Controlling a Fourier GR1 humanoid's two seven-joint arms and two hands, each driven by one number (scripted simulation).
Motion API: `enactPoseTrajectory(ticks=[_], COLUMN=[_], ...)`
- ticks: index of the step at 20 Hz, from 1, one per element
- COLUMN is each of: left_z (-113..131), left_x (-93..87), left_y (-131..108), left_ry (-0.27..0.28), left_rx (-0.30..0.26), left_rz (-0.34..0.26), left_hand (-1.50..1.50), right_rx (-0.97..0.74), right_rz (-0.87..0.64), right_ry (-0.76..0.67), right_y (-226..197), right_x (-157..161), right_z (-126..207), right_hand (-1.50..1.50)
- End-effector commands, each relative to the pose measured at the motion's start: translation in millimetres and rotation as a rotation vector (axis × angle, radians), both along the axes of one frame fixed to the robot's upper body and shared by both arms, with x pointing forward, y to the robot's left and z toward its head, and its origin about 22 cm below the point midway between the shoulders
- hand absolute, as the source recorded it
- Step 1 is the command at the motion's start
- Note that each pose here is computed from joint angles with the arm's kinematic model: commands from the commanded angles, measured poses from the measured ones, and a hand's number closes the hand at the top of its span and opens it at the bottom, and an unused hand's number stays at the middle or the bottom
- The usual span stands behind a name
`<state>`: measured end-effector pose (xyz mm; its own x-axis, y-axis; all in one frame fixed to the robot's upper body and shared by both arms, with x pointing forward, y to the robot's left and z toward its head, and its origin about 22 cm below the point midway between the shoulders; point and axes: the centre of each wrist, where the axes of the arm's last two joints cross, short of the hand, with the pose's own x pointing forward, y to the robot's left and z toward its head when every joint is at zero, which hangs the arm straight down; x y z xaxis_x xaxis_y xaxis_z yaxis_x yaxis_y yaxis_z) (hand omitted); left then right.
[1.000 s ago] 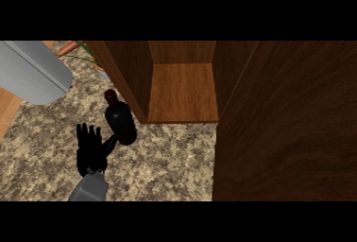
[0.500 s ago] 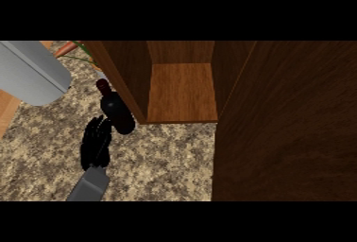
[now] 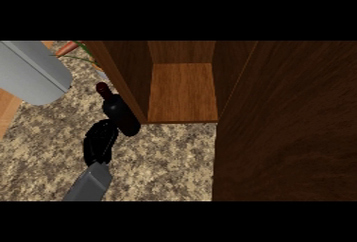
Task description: Pick up the wine, place it into the cabinet and close the cabinet
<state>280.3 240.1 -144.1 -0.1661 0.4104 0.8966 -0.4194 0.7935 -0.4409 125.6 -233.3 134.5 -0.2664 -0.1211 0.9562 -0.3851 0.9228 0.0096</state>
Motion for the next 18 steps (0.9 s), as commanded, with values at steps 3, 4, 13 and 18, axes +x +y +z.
enactPoseTrajectory(ticks=[3, 4, 13, 18], left_z=[-10, -17, 15, 47], left_x=[-26.5, -43.3, -19.3, -20.9], left_y=[28, 34, 23, -5], left_ry=[-0.073, -0.085, -0.080, -0.071], left_rx=[0.240, 0.270, 0.586, 0.559], left_rz=[-0.351, -0.428, -0.436, -0.458], left_hand=[1.50, 1.50, 1.50, 1.50], right_rx=[0.030, 0.027, 0.035, 0.036], right_rz=[0.003, 0.012, -0.021, -0.021], right_ry=[-0.020, -0.025, -0.026, -0.010], right_y=[2, 0, -1, 2], right_x=[-15, -14, -18, -21], right_z=[19, 12, 22, 18], right_hand=[-1.50, -1.50, -1.50, -1.50])
